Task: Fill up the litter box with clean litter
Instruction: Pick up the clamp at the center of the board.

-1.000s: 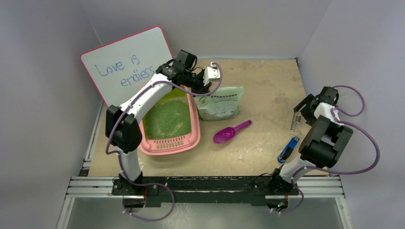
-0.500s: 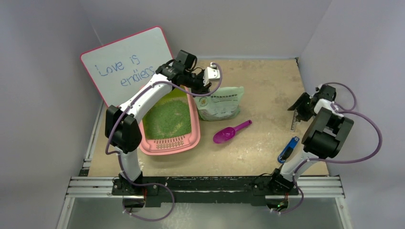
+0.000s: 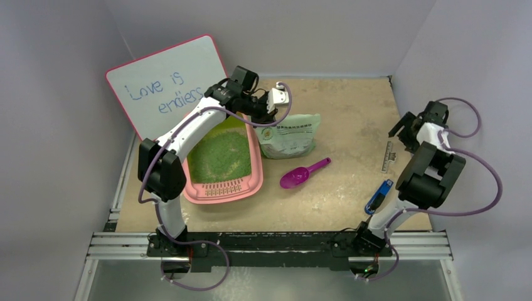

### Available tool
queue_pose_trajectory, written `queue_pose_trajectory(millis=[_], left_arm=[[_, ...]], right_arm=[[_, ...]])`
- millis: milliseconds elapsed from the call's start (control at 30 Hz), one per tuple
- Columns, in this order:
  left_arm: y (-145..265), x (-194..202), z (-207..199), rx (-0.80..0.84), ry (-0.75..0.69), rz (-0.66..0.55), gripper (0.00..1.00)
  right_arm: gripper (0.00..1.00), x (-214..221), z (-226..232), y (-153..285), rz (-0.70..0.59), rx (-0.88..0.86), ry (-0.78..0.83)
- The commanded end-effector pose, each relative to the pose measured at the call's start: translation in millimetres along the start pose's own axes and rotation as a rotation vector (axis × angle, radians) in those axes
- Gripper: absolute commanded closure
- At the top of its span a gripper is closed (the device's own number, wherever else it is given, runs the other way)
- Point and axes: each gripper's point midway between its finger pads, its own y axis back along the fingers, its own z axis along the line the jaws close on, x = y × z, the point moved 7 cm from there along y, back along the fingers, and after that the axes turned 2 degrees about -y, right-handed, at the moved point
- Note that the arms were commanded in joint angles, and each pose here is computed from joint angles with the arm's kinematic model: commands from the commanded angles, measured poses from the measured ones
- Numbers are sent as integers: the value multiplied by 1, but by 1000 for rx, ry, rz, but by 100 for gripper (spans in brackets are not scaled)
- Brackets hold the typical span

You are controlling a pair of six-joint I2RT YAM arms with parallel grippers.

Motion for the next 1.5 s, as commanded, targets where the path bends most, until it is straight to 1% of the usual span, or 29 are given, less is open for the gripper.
queue_pose_trajectory(millis=[0,200,367,400,500,533,567,633,700,733,767,800,933,1067,1133,1233,1300,1367,1433,1467], left_arm=[[35,-28,-1,-59,-53,-76,100],[36,-29,-2,-59,-53,-76,100],[36,-29,-1,-57,-52,-78,100],[36,-29,-2,-57,-54,-79,100],[36,-29,-2,-56,-53,-79,100],[36,-29,-2,-56,-53,-79,100],[36,-29,-2,-58,-52,-77,100],[36,-27,-2,-59,-50,-73,100],[35,-27,-2,-60,-49,-71,100],[35,-27,-2,-59,-49,-71,100],[35,-27,-2,-59,-49,-71,100],[36,-27,-2,-61,-51,-72,100],[35,-29,-2,-53,-51,-80,100],[34,-30,-2,-45,-47,-89,100],[34,-30,-2,-43,-47,-91,100],[34,-31,-3,-41,-48,-96,100],[34,-32,-3,-39,-48,-102,100],[34,-32,-4,-34,-48,-106,100],[34,-33,-4,-33,-48,-107,100],[33,-32,-4,-33,-46,-105,100]], right_arm=[[23,4,4,-18,74,-45,-18],[25,18,2,-33,130,-73,-22],[34,30,9,-34,160,-197,38],[36,29,9,-36,159,-202,50],[49,28,11,-42,168,-222,61],[55,29,12,-43,180,-242,62],[60,28,15,-43,186,-263,62],[64,28,20,-41,187,-287,65],[71,31,23,-37,197,-312,70],[69,33,24,-36,205,-323,71],[61,35,25,-34,214,-328,72],[57,37,26,-31,220,-330,79],[55,43,23,-22,222,-281,102],[54,56,20,-23,249,-164,160],[53,66,19,-22,264,-122,157],[51,74,20,-15,229,-125,150],[53,76,24,-9,219,-163,139],[52,79,29,-1,204,-204,129],[54,80,31,8,184,-229,112],[53,81,31,12,178,-234,102]])
